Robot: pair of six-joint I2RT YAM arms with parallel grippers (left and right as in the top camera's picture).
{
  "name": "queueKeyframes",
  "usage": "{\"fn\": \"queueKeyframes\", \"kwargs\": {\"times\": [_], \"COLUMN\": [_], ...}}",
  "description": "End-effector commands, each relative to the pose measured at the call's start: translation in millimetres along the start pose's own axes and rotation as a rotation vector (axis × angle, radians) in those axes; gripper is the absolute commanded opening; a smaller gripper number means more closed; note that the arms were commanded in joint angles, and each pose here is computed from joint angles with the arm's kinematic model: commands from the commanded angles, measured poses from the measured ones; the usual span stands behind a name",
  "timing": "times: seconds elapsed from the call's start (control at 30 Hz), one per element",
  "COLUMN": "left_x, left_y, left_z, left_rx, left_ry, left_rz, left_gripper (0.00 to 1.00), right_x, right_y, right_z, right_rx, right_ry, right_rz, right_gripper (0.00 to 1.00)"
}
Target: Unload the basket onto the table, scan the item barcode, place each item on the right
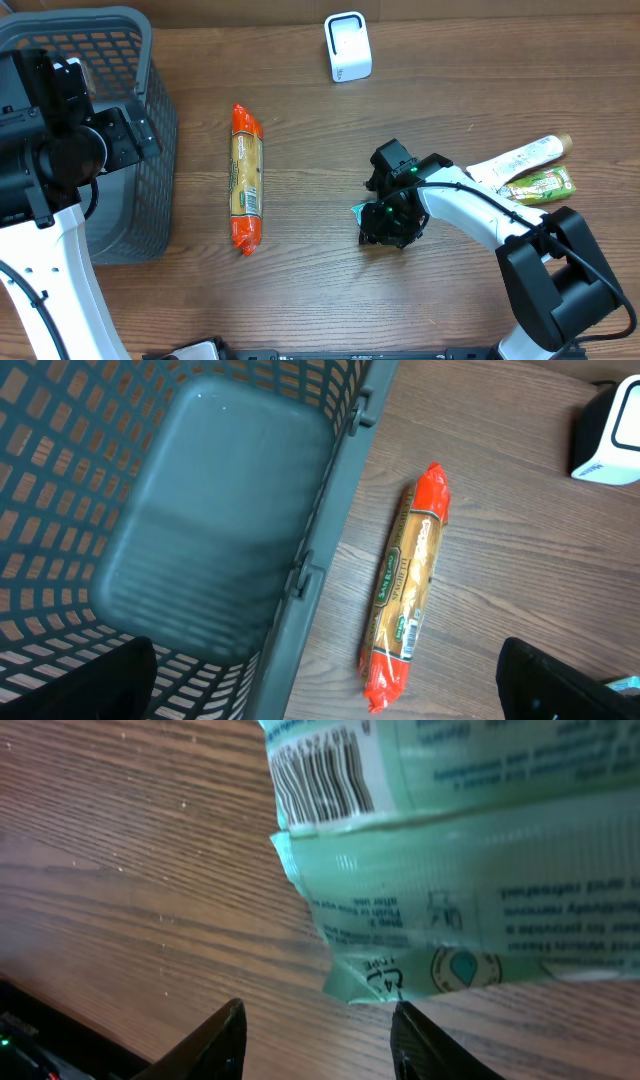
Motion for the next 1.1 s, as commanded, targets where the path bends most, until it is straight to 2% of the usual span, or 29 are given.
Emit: {"fn": "queueKeyframes", "kwargs": {"times": [0.0, 0.1, 0.2, 0.33, 0.47, 0.6, 0.77, 1.07], "left_x": [-1.1, -1.1, -1.1, -1.1, -1.1, -1.0, -1.1, -1.1], "left_y": [1.0, 1.0, 1.0, 1.0, 1.0, 1.1, 1.0, 1.0], "left_z": [3.0, 3.0, 3.0, 3.0, 3.0, 3.0, 3.1, 3.0], "left_rx": [0.004, 0.004, 0.004, 0.004, 0.004, 0.004, 0.005, 0.004], "left_ry": [-0.008, -0.008, -0.008, -0.008, -0.008, -0.008, -0.008, -0.008], "left_rz": [-0.007, -0.007, -0.007, -0.007, -0.007, -0.007, -0.007, -0.007], "left_gripper": [1.00, 1.00, 1.00, 1.00, 1.00, 1.00, 1.00, 1.00], "right_x": [8.1, 15.3, 11.7, -20.1, -60.1, -84.1, -90.5, -91.5], "right_y": [5.0, 10.7, 18.4, 32.7, 50.1, 65.4, 74.0, 84.2], "right_z": [-11.0, -37.7, -78.9, -116.2, -125.4, -118.9, -94.3, -44.3], "right_rx": [-0.013, -0.089, -0.202, -0.275, -0.278, -0.242, -0.169, -0.055], "right_ry": [0.025, 0.001, -0.034, -0.047, -0.005, 0.114, 0.234, 0.308], "right_rz": [0.013, -0.005, -0.029, -0.046, -0.092, -0.188, -0.258, -0.252], "right_gripper": [0.48, 0.49, 0.62, 0.75, 0.80, 0.81, 0.80, 0.78]}}
Point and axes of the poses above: each gripper's point midway between its finger pads, its own z axis out along the fingers, its own x axis along the line the jaws close on, y = z × x, the point moved 5 cm from there along -z, back along the fingers, and after that the axes turned 9 degrees about z, right-handed, at the moved point
